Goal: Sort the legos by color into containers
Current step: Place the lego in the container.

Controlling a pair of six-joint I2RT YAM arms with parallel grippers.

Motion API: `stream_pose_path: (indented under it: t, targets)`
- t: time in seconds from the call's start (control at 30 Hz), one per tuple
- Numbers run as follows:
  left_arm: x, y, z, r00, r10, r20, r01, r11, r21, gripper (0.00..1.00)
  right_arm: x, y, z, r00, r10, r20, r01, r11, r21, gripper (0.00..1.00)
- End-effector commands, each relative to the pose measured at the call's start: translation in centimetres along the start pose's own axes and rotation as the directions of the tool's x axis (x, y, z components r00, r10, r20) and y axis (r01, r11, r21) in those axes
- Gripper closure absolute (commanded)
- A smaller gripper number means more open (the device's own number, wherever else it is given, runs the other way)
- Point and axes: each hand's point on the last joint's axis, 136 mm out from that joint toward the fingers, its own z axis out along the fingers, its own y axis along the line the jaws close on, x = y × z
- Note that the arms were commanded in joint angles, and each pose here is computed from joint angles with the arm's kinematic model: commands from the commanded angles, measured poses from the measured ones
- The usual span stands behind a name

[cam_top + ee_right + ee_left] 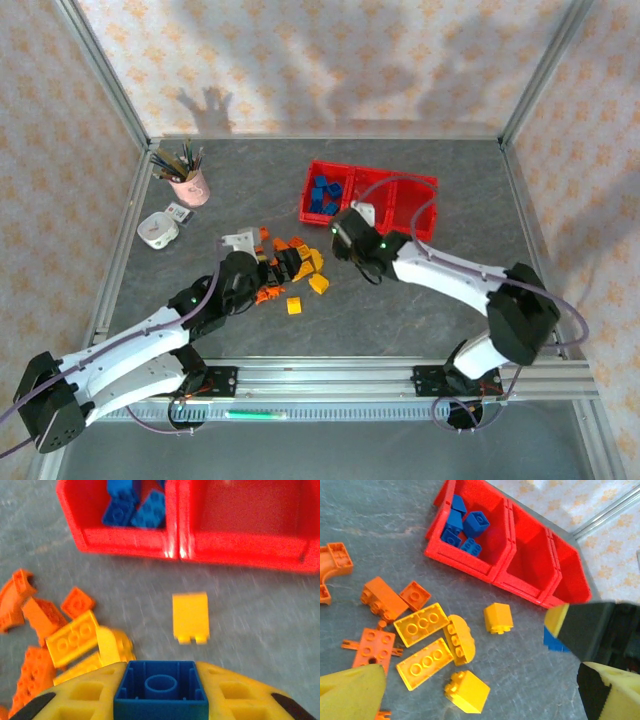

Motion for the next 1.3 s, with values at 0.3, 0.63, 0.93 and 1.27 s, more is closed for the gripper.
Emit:
stream_pose_path:
  t: [0.3, 0.63, 0.93, 1.27]
  targets:
    - [-2.4, 1.2, 2.5, 0.999, 0.027, -0.031, -0.027, 1.000, -0.008, 0.01, -10.2, 1.8, 8.1, 0.993, -0.048, 0.112, 0.042, 0.998, 0.054, 0.72]
    - [-3.1, 2.3, 3.3, 1.000, -0.001, -0.019, 0.001, 1.000, -0.023, 0.01, -13.5, 2.2, 12.1, 0.987, -0.115, 0.112, 0.095, 0.980, 0.173, 0.54]
    - [-2.8, 2.3, 2.9, 0.999, 0.020, -0.041, -0.021, 1.000, -0.022, 0.01, -13.9, 3.6, 6.9, 0.986, -0.101, 0.133, 0.097, 0.995, 0.038, 0.42]
    - [-2.0, 1.5, 2.1, 0.998, 0.003, -0.063, -0.001, 0.999, 0.038, 0.01, -8.7, 1.6, 3.3, 0.995, -0.084, 0.058, 0.086, 0.996, -0.030, 0.37]
